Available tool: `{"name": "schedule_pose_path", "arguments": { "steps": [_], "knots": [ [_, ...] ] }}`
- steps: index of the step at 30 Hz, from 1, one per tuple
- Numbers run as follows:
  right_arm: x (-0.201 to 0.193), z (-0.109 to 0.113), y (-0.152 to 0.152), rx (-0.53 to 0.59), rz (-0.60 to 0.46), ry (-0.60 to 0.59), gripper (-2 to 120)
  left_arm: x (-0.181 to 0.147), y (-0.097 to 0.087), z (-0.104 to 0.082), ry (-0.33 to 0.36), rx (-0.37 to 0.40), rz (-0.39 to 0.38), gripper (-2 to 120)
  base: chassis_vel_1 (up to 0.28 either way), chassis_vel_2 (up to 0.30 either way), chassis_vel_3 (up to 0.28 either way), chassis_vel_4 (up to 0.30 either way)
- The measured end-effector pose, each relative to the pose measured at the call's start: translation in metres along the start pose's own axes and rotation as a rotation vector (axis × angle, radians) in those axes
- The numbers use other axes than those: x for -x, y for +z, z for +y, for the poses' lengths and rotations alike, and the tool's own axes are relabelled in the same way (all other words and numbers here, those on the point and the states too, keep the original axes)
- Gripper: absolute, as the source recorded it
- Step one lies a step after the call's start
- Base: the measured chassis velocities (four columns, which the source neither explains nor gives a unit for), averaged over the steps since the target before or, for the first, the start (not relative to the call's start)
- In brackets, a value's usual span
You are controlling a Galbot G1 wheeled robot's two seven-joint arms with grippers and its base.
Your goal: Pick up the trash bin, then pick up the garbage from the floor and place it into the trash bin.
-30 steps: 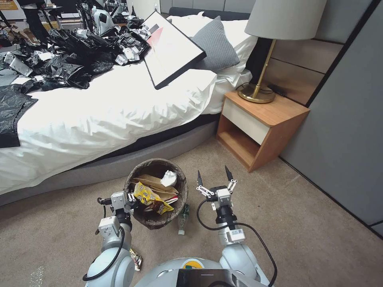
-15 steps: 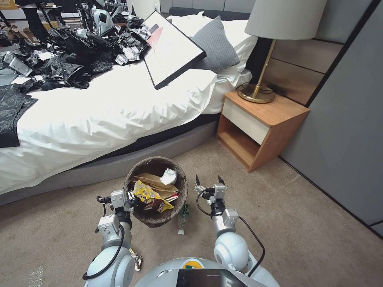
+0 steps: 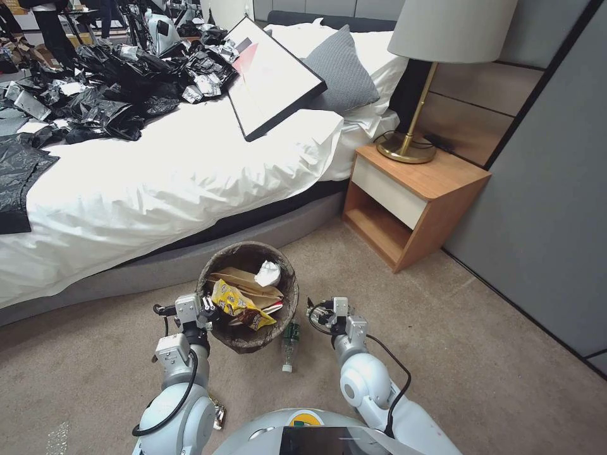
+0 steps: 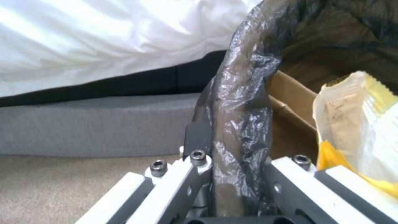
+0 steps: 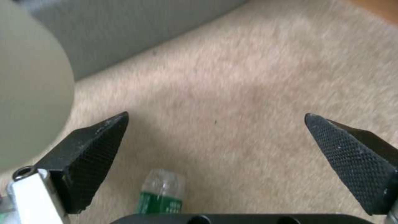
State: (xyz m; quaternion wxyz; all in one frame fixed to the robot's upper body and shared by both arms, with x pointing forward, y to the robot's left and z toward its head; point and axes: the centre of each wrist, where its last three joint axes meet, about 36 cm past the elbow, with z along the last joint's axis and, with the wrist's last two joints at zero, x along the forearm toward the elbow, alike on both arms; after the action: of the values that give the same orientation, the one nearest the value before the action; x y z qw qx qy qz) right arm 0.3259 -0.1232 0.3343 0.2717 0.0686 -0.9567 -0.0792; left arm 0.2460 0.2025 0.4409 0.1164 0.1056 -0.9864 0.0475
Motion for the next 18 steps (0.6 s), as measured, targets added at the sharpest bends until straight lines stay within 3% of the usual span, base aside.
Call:
{"name": "schedule_pose_path", "arguments": {
  "steps": [8,18],
  "knots": [
    [0.017,-0.004,-0.008,-0.054,0.125,-0.039,100,0.000,-0.002,0.001,-0.006,-0.005,-0.005,0,0.000,0.000,0.000,0.000],
    [0.027,-0.022,-0.010,-0.112,0.209,-0.119,100,0.003,-0.003,-0.001,-0.008,-0.013,-0.011,0,0.000,0.000,0.000,0.000]
  ]
}}
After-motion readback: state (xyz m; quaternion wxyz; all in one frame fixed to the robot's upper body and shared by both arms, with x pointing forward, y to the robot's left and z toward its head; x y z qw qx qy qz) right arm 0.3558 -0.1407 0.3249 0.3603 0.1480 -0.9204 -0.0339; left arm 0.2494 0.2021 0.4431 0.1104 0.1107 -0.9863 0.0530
